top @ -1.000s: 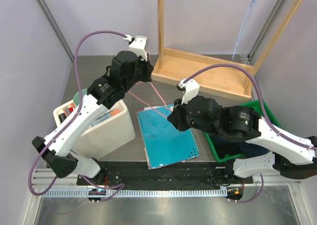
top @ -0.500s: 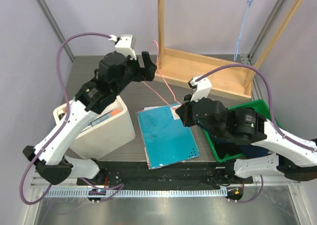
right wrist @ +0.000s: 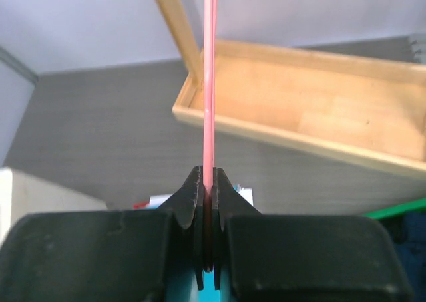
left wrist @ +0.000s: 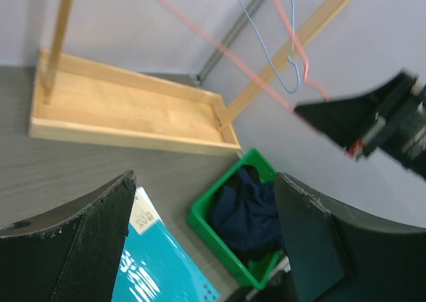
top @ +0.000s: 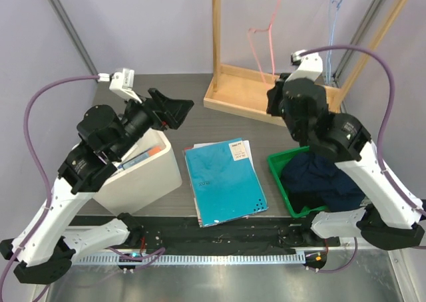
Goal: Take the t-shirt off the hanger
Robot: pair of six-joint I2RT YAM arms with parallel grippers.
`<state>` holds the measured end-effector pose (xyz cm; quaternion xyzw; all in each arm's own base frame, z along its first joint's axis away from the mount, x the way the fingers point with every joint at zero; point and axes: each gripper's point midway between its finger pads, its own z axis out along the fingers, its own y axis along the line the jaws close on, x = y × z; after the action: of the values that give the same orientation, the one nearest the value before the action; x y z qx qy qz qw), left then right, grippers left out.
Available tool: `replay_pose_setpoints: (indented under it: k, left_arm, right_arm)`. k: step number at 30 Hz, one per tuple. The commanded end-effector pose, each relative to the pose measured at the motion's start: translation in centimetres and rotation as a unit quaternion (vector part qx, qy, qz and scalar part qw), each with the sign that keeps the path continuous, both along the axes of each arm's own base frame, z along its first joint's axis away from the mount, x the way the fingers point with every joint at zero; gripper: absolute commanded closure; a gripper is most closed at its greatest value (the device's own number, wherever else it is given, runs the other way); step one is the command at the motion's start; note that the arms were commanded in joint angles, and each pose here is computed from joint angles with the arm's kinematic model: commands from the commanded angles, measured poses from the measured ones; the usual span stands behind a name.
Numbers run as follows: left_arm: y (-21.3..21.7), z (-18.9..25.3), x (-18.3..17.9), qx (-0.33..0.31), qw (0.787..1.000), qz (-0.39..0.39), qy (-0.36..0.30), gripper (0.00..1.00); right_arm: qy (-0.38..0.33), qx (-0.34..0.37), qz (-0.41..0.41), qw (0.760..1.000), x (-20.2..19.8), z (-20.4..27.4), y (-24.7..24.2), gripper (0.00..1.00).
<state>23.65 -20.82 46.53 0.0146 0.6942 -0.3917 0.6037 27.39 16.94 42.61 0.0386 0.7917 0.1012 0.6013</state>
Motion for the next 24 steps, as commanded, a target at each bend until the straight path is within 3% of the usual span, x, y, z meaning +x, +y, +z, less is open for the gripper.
replay_pose_setpoints:
  k: [1, 11, 24]
  left_arm:
    - [-2.7, -1.5, -2.0, -0.043, 0.995, -0.087, 0.035, 0.17]
    - [-2.8, -4.3, -4.1, -0.051, 0.989, -0.121, 0.070, 0.17]
    - [-4.0, -5.9, -4.9, -0.053, 0.981, -0.161, 0.090, 0.17]
  right_arm:
    - [-0.078, 0.023, -0.028, 0.996, 3.4, 6.7, -1.5, 0.99]
    - [-0.113, 0.063, -0.066, 0.989, 8.3, 10.5, -6.1, 0.99]
    - [-0.040, 0.084, -0.051, 0.994, 11.1, 3.8, -6.7, 0.99]
